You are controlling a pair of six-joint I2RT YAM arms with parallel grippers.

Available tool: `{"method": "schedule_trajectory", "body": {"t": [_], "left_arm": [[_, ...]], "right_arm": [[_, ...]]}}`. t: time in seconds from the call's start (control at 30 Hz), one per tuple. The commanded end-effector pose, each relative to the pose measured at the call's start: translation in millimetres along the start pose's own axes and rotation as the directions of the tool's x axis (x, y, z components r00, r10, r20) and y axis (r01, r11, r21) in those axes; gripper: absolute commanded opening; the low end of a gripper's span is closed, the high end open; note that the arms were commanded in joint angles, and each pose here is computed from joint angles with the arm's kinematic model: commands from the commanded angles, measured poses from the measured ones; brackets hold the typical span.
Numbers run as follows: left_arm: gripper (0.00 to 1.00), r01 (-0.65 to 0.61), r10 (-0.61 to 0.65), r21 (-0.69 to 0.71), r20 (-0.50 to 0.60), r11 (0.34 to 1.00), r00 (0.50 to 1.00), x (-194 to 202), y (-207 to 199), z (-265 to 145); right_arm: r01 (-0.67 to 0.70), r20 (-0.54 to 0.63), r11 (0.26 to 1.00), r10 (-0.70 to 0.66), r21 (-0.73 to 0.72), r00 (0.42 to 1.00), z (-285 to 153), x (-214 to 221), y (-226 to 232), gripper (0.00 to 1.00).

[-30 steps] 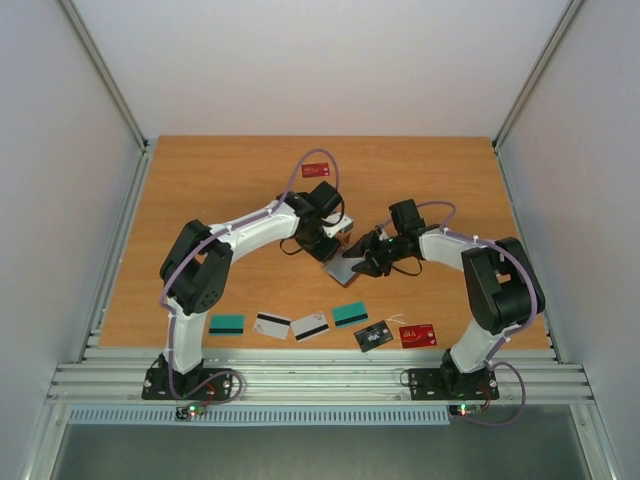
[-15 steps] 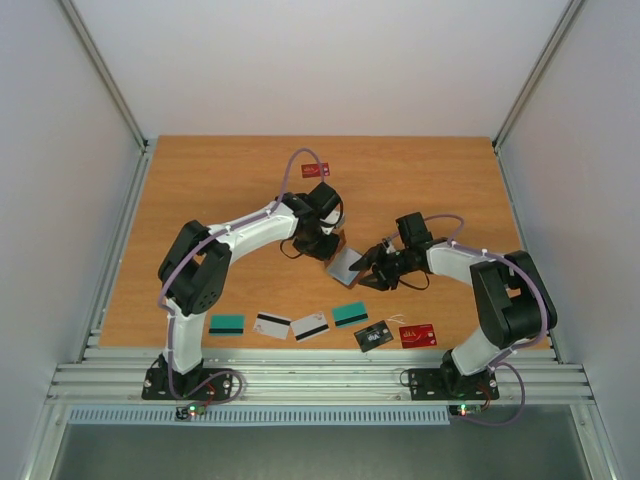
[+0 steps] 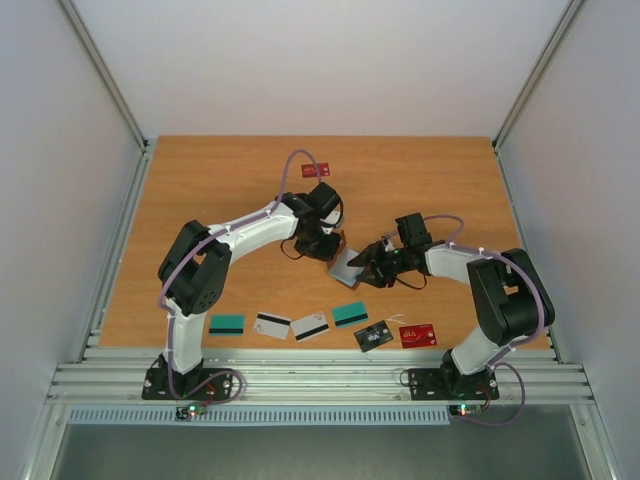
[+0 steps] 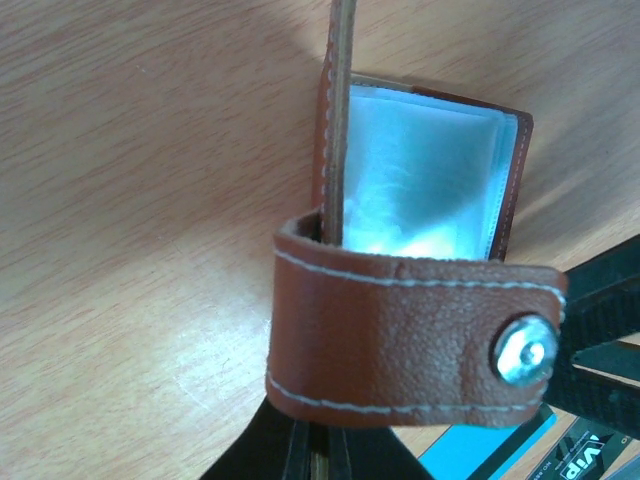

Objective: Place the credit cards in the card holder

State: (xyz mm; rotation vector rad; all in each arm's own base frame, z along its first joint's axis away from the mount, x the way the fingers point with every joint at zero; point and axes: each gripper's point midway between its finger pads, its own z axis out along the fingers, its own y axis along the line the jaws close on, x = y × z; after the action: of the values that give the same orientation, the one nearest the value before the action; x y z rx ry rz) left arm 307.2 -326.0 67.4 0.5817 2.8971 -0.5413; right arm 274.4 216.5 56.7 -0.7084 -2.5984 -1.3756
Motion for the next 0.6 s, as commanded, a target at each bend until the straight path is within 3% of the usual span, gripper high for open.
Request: {"method": "schedule_trajectory", "body": {"t": [0.0,0.57], "left_arm": [[0.03,0.016,-0.016,0.030,0.001,0.999,1.000,-1.4,-6.0,0.7],[0.03,0.044,-0.044,0.050,-0.009,0.998,0.999,-0.2,-5.7,2.4]], "right_arm": [[-0.007,-0.008,1.000,0.007,-0.009,1.000,5.7,-1.8,-0.7,0.49],[-0.009,-0.027,1.000,0.010,0.022,1.000,11.7,0.6,-14.4,0.49]]}}
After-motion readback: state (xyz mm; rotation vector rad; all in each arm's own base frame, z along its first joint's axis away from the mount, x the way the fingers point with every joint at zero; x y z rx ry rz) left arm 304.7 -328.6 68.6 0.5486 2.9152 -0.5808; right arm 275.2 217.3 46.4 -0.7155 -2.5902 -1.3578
